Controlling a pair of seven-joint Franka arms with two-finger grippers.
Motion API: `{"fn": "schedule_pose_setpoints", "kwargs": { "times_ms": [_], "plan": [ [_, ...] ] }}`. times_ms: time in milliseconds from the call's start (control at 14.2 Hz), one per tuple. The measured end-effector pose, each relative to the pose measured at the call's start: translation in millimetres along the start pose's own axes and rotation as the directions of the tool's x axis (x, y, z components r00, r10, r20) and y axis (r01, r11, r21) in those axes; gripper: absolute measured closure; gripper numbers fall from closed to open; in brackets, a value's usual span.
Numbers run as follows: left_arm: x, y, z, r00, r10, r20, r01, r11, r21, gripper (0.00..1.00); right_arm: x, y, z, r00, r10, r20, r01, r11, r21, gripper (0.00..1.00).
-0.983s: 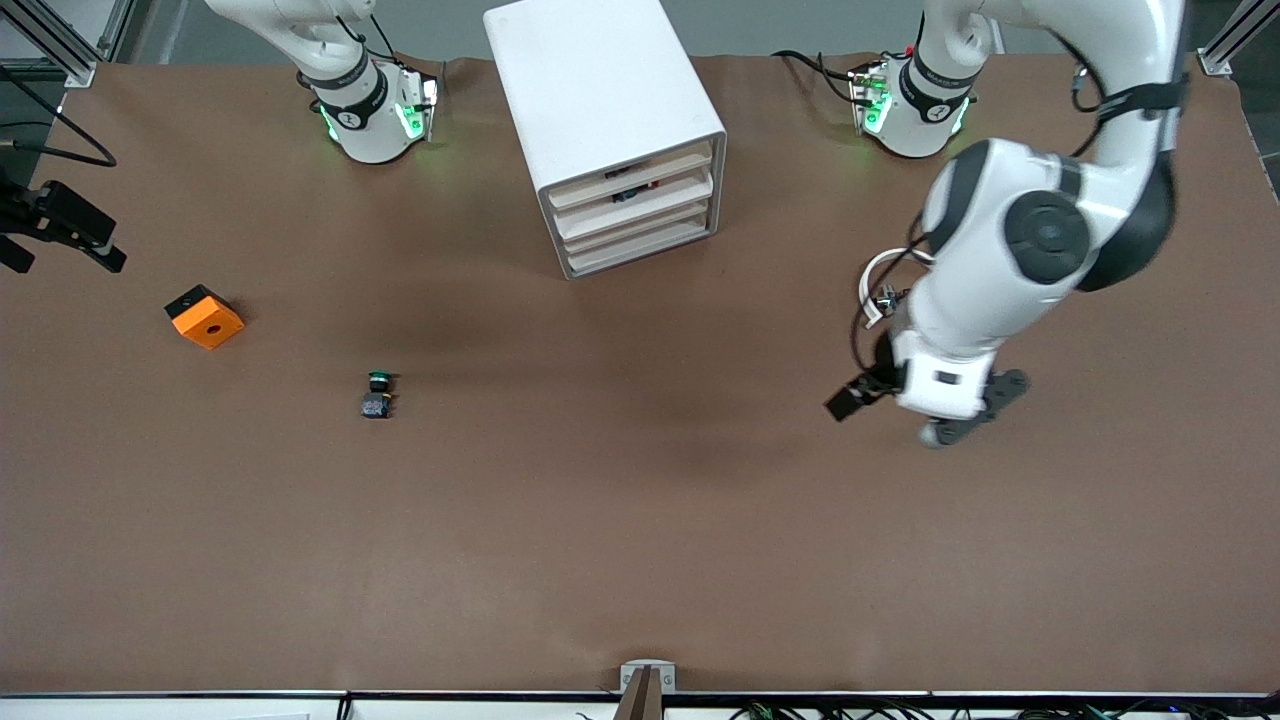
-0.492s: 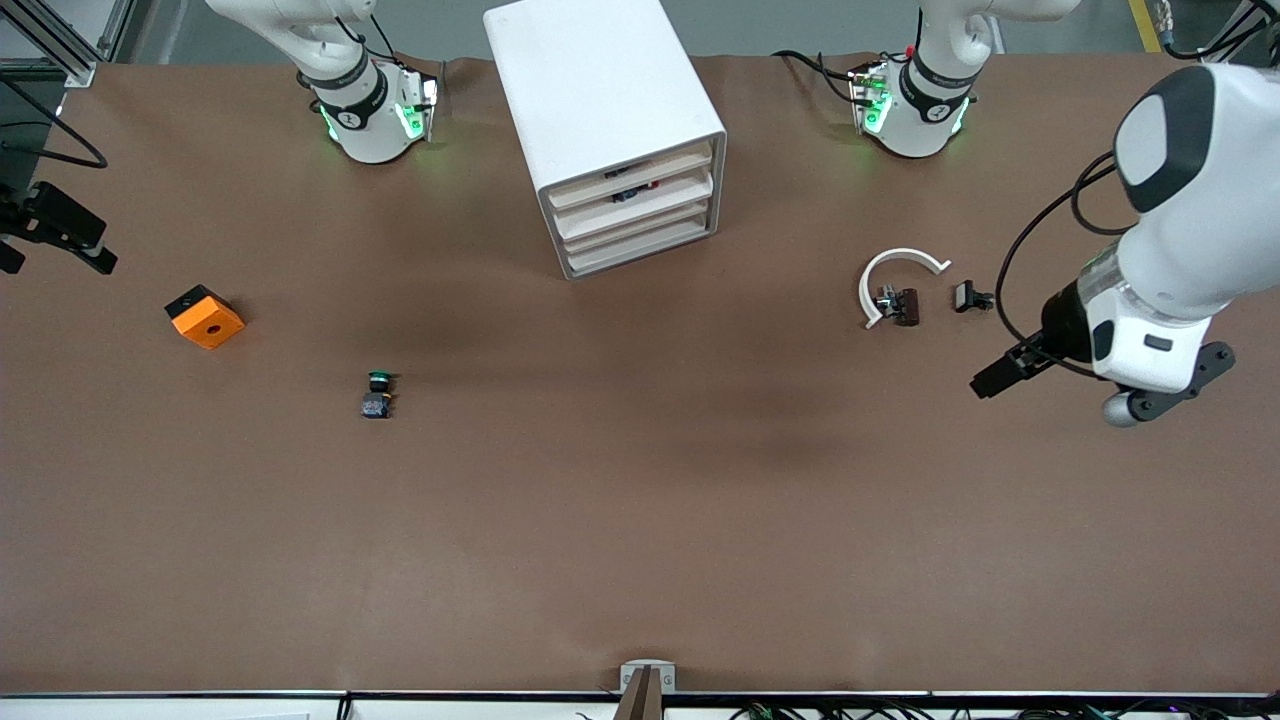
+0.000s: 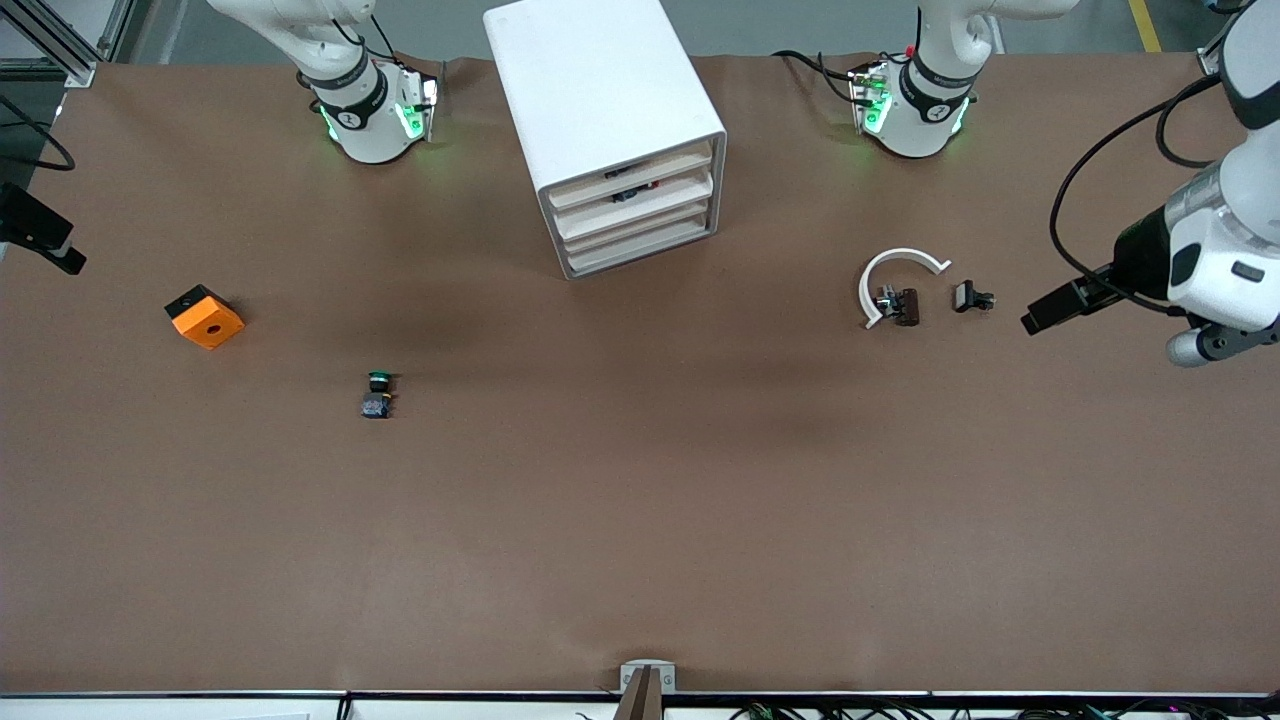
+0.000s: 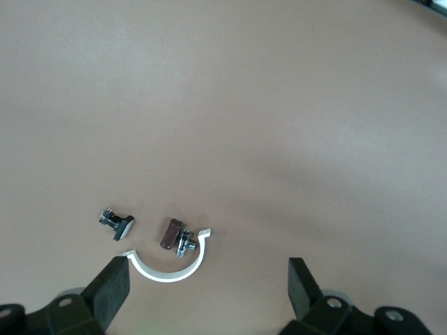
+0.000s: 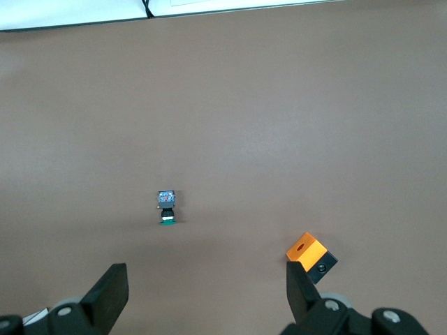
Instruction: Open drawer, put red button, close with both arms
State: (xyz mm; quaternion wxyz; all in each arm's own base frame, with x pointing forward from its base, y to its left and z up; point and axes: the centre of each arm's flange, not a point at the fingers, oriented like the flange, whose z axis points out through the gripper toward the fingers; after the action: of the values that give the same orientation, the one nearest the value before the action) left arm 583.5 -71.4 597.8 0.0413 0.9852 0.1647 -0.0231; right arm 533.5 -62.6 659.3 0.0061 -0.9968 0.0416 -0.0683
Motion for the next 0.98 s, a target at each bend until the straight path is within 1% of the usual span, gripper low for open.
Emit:
{"fn": "schedule_pose_setpoints", "kwargs": {
  "times_ms": [140,351,702,983],
  "plan": [
    [-6.2,-3.1,-9.0,0.997,0.082,0.001,-0.082,0.997,-0.001,0.0,0.1,-0.3,-0.7,1.0,-0.001,-0.001,0.001,1.0,0.0,0.0],
    [-7.7,-23.4,-19.9,0.99,0.141,0.011,-0.141,0.99,-0.001,0.0,0.5,-0.5,-3.5,1.0,-0.001,-0.007,0.001,1.0,0.0,0.0],
    [-8.2,-37.3,-26.2,0.981,0.194,0.001,-0.194,0.981,0.019,0.0,0.7,-0.7,-5.4,1.0,-0.001,-0.011,0.001,1.0,0.0,0.0],
    [-19.1,-40.9,-31.1,0.979,0.204,-0.004,-0.204,0.979,0.031,0.0,0.7,-0.6,-5.6,1.0,-0.001,-0.012,0.001,1.0,0.0,0.0]
  ]
}}
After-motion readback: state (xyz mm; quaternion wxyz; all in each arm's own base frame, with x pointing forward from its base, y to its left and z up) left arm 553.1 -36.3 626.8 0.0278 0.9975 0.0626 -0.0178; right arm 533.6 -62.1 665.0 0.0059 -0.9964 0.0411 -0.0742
